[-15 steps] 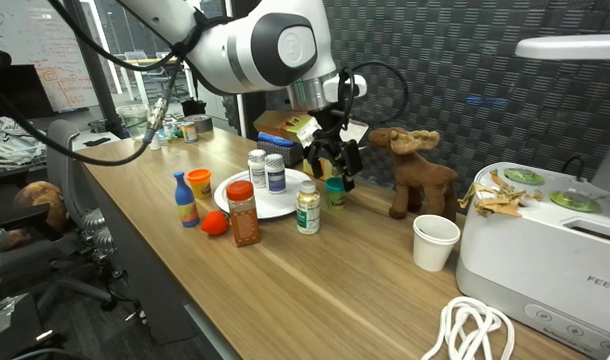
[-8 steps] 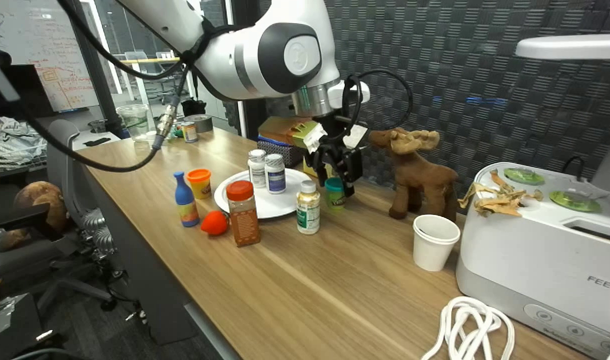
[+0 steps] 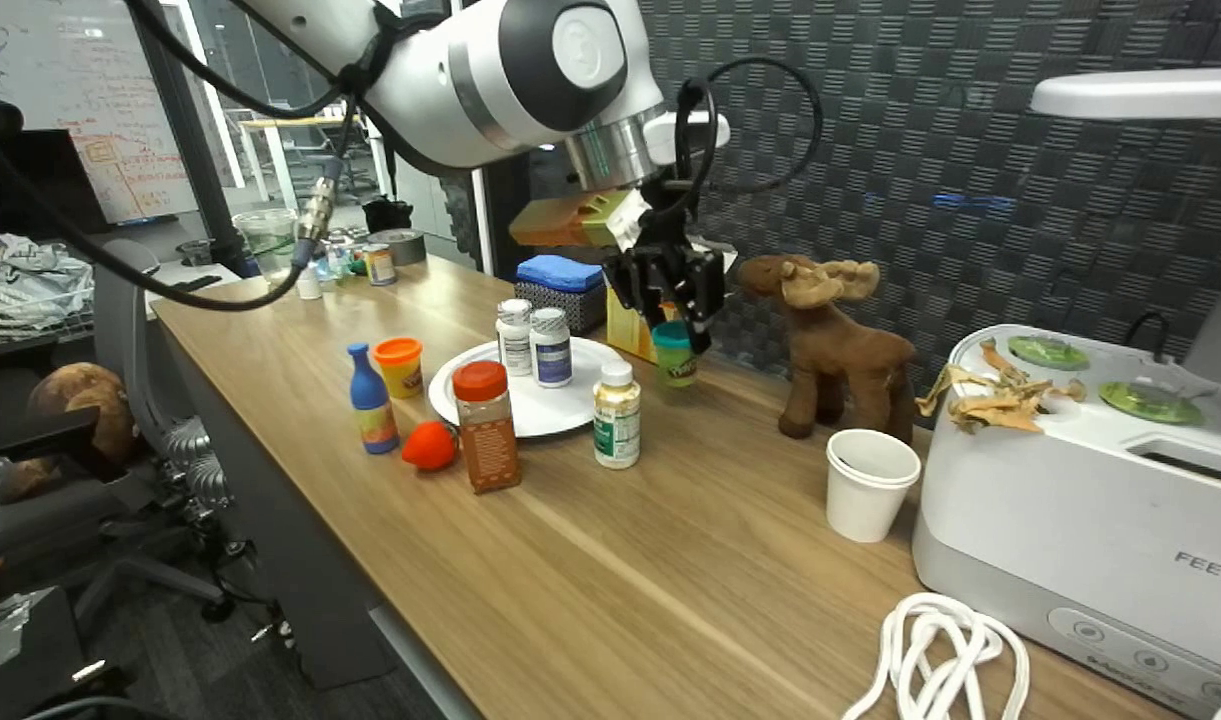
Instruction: Pick up all the items surrounding the white plate and arrange them on the plate
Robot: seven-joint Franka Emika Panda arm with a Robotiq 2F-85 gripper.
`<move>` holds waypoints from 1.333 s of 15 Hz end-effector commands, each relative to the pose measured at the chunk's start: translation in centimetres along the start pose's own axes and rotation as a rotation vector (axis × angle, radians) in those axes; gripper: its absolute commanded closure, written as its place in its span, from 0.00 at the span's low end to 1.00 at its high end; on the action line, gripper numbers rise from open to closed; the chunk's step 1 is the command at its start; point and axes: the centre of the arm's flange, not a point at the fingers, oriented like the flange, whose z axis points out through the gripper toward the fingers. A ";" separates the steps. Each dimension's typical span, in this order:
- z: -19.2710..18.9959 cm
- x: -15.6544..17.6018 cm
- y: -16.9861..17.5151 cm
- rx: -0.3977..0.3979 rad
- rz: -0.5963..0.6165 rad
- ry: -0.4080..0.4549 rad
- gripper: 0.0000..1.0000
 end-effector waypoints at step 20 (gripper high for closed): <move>-5.7 -10.1 -6.4 0.131 0.078 -0.029 0.72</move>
